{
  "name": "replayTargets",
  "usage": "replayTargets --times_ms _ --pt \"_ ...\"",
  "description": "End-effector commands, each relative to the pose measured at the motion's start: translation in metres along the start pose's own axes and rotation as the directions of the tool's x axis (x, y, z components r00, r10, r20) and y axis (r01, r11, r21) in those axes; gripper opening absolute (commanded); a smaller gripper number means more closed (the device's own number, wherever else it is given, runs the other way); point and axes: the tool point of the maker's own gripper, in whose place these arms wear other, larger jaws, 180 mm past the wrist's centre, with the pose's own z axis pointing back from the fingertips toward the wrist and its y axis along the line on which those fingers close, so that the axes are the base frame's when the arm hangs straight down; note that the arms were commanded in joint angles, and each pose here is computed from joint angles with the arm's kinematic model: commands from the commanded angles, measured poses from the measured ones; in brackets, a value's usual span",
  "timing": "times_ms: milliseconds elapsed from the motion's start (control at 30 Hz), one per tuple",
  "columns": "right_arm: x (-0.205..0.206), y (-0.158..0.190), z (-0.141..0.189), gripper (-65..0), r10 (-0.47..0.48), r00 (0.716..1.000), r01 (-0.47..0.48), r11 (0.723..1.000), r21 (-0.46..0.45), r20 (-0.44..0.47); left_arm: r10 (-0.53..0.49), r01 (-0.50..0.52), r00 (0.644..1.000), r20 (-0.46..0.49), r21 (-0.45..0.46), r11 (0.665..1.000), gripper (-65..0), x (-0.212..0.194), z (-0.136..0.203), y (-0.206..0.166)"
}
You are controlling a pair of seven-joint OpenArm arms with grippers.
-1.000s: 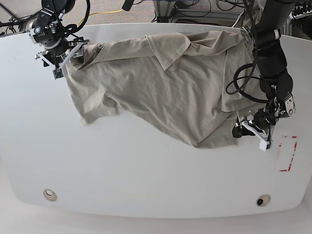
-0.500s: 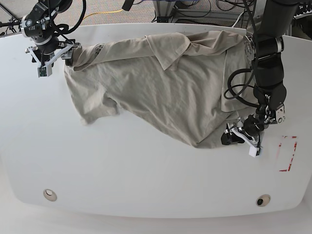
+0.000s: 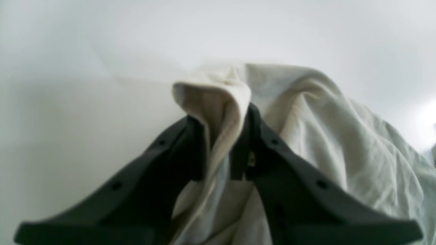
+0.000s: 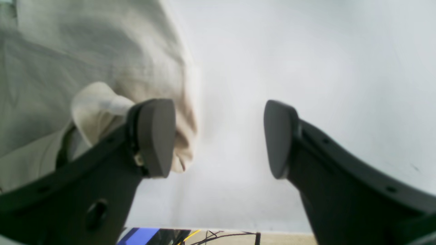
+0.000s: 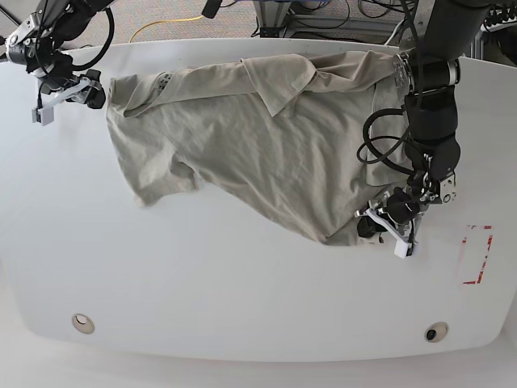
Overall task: Fold the T-shirt properly
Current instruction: 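Regrasp the shirt corners with both grippers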
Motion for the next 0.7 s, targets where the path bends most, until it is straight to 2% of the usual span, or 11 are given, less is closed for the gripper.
replayTargets --times_ms 0,200,500,667 --pt "0.008 -0.002 -0.005 -26.5 -0.019 1.0 0.019 0.999 0.026 0.021 -0.021 0.022 0.999 0.044 -0.01 1.0 -54.9 0.021 0.002 -0.003" --pt "0.013 0.004 -0.013 -26.5 -0.035 0.999 0.033 0.998 0.05 0.032 -0.028 0.028 0.999 0.039 -0.012 1.0 -54.9 0.02 0.002 -0.004" --pt "0.014 0.052 -0.04 -26.5 0.01 1.0 -0.01 0.987 0.16 0.007 -0.029 0.03 0.999 0.042 -0.012 0.999 -54.9 0.021 0.002 -0.004" --pt "0.022 0.064 -0.045 -26.5 0.002 0.999 -0.01 0.983 0.186 0.039 -0.026 0.026 0.999 0.03 -0.009 1.0 -54.9 0.012 0.003 -0.003"
